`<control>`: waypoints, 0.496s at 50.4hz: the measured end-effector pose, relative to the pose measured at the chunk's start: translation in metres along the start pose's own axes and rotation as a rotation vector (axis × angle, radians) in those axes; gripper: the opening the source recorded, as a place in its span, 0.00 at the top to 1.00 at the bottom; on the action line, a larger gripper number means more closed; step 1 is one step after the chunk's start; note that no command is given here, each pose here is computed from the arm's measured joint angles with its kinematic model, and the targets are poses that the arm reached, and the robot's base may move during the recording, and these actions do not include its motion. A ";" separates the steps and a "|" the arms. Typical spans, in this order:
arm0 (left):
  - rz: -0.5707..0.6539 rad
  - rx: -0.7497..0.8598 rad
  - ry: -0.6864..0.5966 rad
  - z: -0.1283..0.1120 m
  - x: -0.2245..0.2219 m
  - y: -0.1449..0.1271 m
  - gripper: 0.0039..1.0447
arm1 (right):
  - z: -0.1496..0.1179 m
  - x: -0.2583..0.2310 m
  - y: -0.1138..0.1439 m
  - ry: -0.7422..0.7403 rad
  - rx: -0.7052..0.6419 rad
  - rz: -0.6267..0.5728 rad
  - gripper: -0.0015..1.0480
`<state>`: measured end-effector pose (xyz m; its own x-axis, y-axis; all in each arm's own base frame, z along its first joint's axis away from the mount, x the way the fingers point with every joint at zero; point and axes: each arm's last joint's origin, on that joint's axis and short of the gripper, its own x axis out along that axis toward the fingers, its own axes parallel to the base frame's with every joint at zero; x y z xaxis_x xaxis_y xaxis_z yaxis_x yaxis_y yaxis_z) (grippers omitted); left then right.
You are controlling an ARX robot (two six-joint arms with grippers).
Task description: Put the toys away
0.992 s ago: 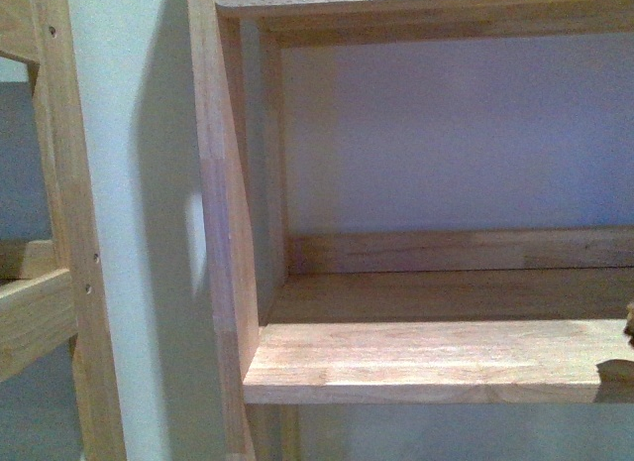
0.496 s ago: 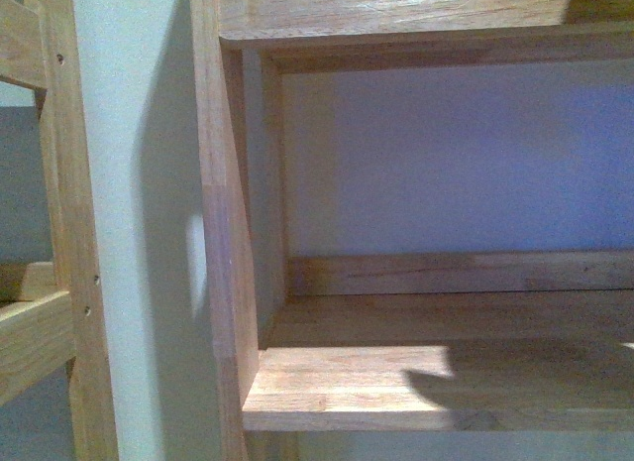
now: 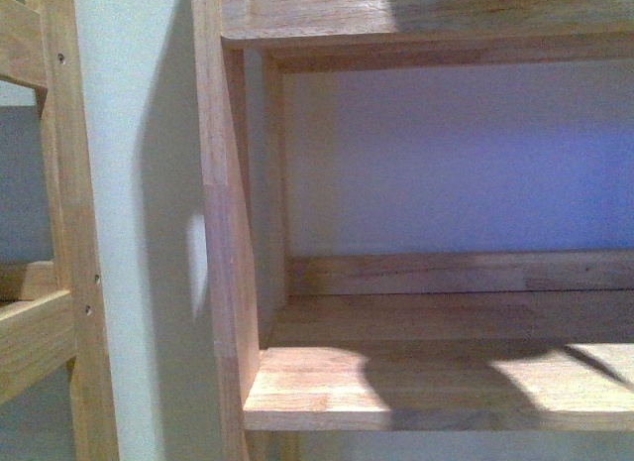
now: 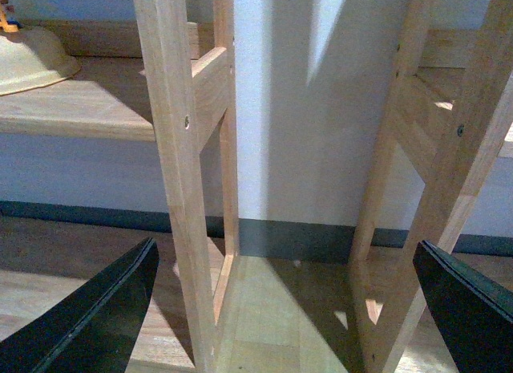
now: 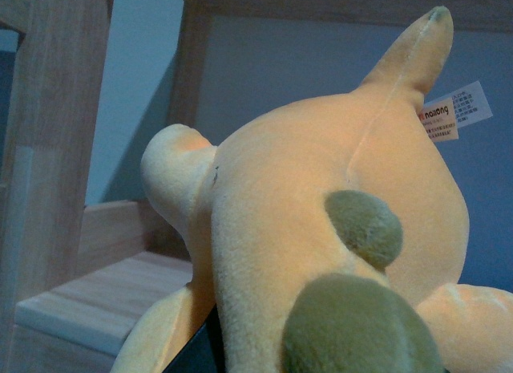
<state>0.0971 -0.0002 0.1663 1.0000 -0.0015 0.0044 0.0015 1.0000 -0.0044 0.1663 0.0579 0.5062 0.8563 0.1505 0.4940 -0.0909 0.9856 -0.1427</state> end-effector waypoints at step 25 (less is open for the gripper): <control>0.000 0.000 0.000 0.000 0.000 0.000 0.05 | 0.004 0.122 -0.028 0.054 0.379 -0.041 0.81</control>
<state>0.0971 -0.0002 0.1663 1.0000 -0.0015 0.0044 0.0015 1.0000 -0.0044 0.2708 0.0486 0.5741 0.8878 0.1156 0.4454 -0.2285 0.9509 0.2086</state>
